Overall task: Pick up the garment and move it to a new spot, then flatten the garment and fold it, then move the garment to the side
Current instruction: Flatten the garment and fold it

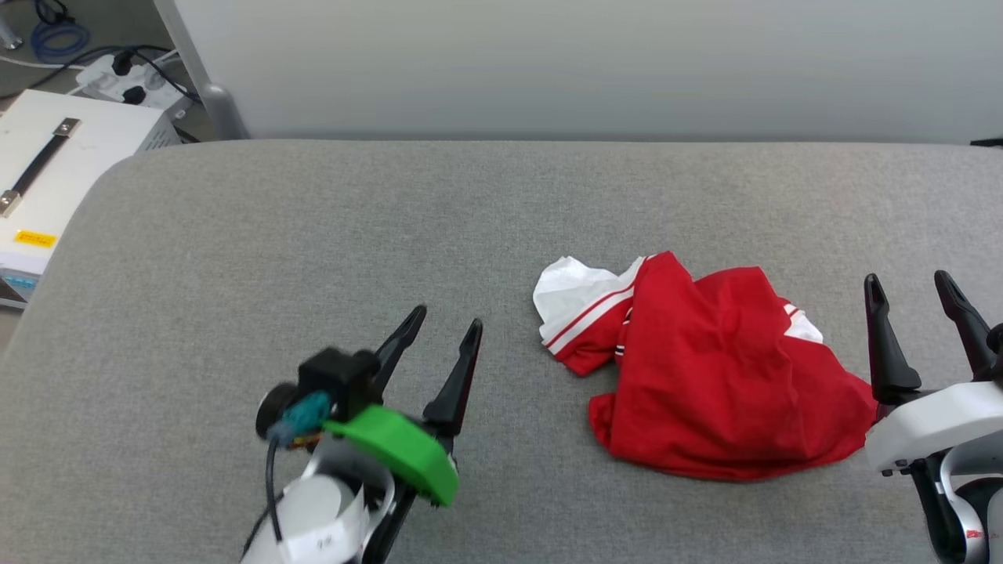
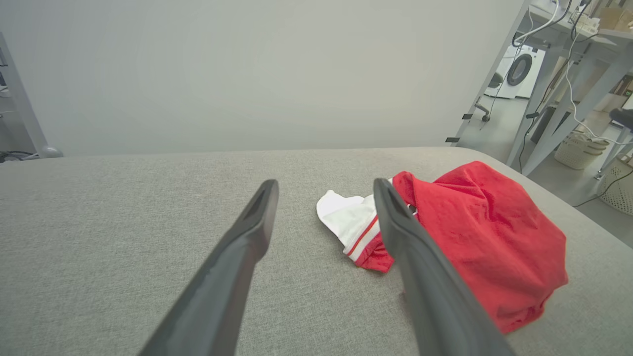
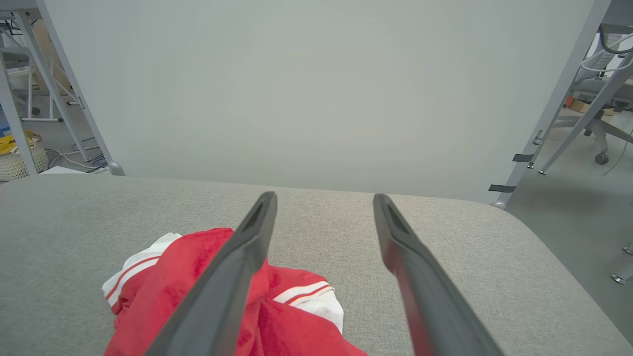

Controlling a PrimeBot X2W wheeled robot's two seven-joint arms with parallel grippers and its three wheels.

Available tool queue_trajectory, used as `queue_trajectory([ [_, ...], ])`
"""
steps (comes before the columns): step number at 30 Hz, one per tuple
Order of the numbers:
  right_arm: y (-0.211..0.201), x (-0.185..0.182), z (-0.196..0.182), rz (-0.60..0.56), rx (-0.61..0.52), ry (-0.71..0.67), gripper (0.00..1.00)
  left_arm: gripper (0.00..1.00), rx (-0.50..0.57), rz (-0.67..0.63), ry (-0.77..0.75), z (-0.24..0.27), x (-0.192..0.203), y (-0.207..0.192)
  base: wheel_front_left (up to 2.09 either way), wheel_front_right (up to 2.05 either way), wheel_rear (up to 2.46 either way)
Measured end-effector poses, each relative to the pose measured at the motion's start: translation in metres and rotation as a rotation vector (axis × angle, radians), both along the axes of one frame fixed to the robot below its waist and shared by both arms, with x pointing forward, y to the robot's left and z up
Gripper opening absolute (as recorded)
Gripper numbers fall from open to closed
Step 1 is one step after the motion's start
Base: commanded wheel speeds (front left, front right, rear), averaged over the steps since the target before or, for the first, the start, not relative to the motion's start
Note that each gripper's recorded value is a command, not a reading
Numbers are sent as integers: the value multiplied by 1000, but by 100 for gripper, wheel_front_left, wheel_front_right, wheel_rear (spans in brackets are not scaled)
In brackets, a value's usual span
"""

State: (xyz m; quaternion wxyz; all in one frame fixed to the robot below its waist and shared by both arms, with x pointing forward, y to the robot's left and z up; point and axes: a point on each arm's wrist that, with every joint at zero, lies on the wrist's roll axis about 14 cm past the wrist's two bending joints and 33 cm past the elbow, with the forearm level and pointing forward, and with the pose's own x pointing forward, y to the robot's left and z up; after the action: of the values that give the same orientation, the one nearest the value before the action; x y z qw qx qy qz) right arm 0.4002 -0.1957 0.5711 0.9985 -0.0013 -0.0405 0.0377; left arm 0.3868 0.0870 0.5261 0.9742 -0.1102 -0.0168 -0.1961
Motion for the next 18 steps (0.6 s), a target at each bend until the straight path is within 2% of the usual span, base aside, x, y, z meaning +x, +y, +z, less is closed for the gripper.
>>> queue_trajectory([
  [9,3,17,-23,1,-17,62,100,100,159,-270,252,-2,70,-56,0,0,0],
  [14,3,25,-31,-6,-18,77,100,100,335,-321,496,-43,97,-49,0,0,0],
  [18,-3,26,-40,-23,-21,91,100,100,384,-373,682,-71,104,-54,0,0,0],
])
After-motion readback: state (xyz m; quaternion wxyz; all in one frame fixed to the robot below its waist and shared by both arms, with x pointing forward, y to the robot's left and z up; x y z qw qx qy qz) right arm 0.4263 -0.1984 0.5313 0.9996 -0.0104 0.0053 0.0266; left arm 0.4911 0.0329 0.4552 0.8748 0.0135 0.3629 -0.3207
